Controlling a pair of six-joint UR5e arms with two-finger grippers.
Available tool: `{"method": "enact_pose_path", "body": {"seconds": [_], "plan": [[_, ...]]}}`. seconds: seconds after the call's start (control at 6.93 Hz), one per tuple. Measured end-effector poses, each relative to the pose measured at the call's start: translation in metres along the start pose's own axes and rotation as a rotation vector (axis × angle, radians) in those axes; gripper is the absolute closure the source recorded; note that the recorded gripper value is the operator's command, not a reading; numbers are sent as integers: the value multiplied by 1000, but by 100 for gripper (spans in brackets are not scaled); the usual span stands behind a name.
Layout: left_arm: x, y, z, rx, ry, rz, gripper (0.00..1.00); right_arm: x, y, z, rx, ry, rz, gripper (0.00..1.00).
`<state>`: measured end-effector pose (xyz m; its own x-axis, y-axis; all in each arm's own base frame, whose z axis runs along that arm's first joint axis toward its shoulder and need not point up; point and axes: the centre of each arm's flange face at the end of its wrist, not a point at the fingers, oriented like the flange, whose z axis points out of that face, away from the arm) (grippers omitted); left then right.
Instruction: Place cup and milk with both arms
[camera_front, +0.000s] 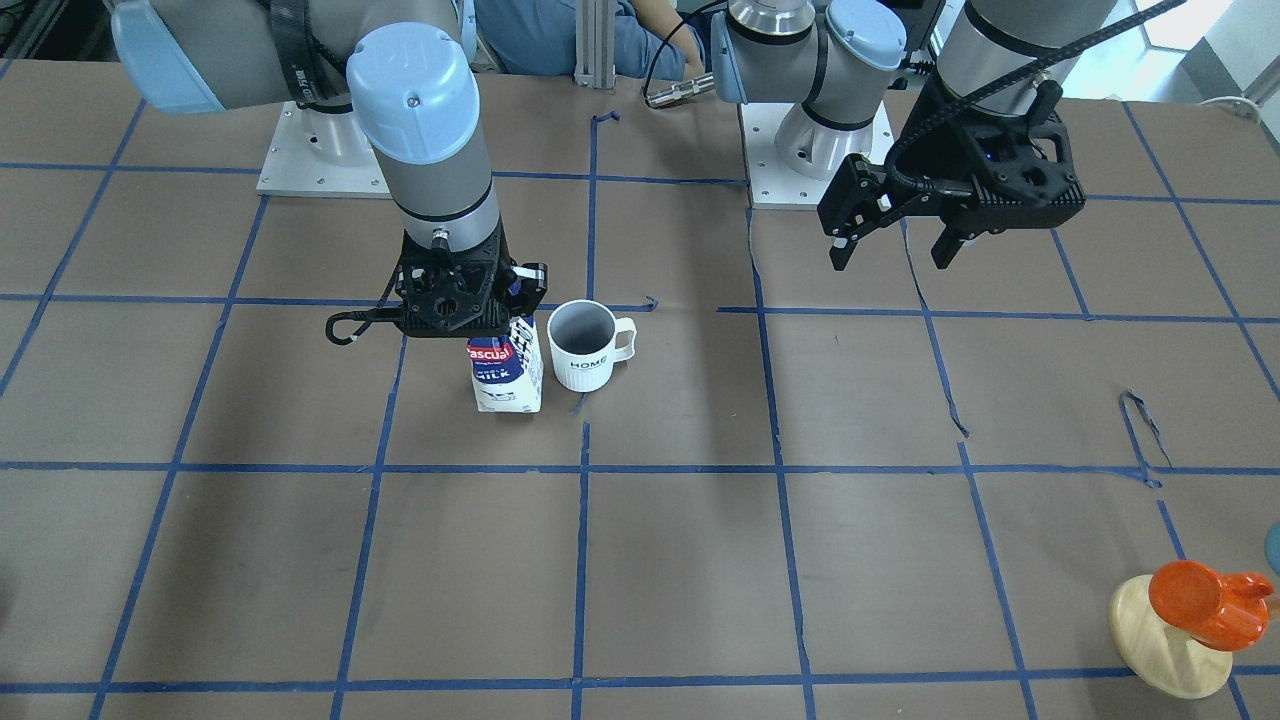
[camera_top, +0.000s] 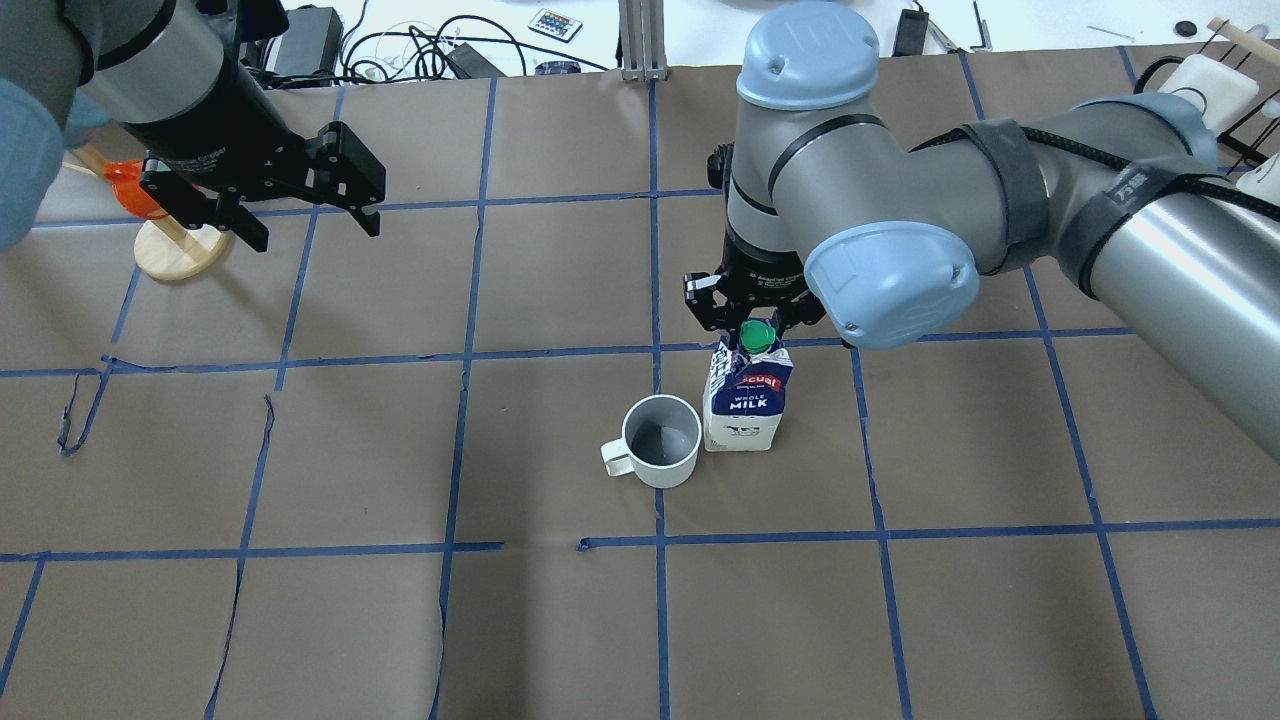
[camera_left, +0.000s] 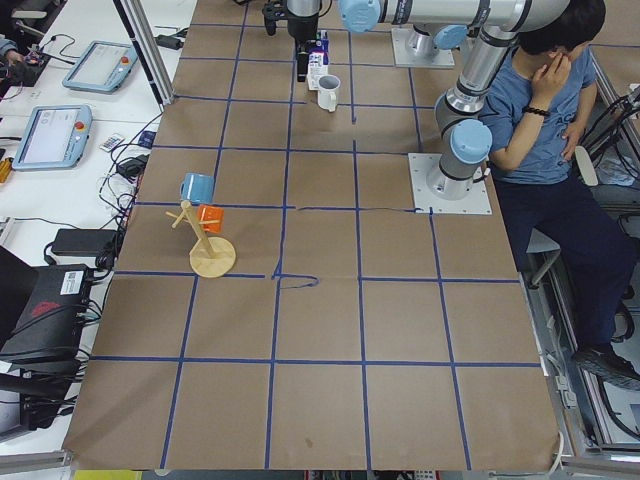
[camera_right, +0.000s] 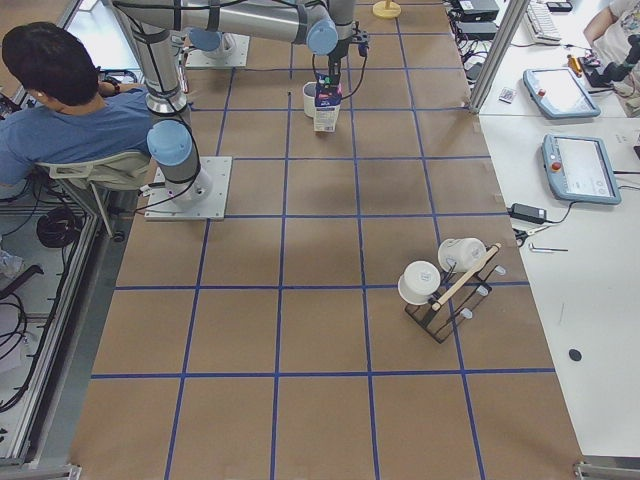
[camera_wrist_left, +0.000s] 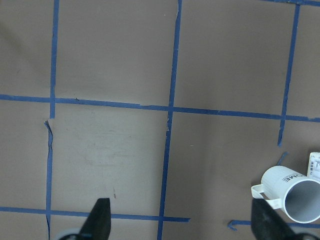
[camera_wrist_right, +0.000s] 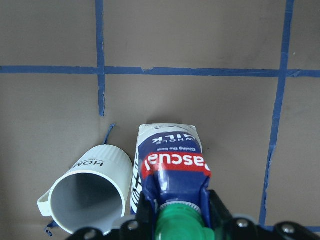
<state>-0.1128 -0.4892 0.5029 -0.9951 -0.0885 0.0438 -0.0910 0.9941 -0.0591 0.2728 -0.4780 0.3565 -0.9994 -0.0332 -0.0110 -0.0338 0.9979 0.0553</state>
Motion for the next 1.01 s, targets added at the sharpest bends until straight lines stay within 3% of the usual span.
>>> {"method": "enact_pose_path", "body": {"seconds": [0.14, 0.29, 0.43, 0.72, 1.01], "plan": [[0, 0, 0, 0, 0, 0, 0, -1, 1, 1, -1, 1, -3, 29], [0, 0, 0, 0, 0, 1, 0, -2, 1, 1, -2, 1, -4, 6], [0, 0, 0, 0, -1, 1, 0, -2, 0, 1, -2, 1, -5, 0], [0, 0, 0, 0, -1, 1, 0, 0, -1, -4, 9, 3, -2, 0], [0, 0, 0, 0, -1, 1, 0, 14, -14, -31, 56, 1, 20, 0]]}}
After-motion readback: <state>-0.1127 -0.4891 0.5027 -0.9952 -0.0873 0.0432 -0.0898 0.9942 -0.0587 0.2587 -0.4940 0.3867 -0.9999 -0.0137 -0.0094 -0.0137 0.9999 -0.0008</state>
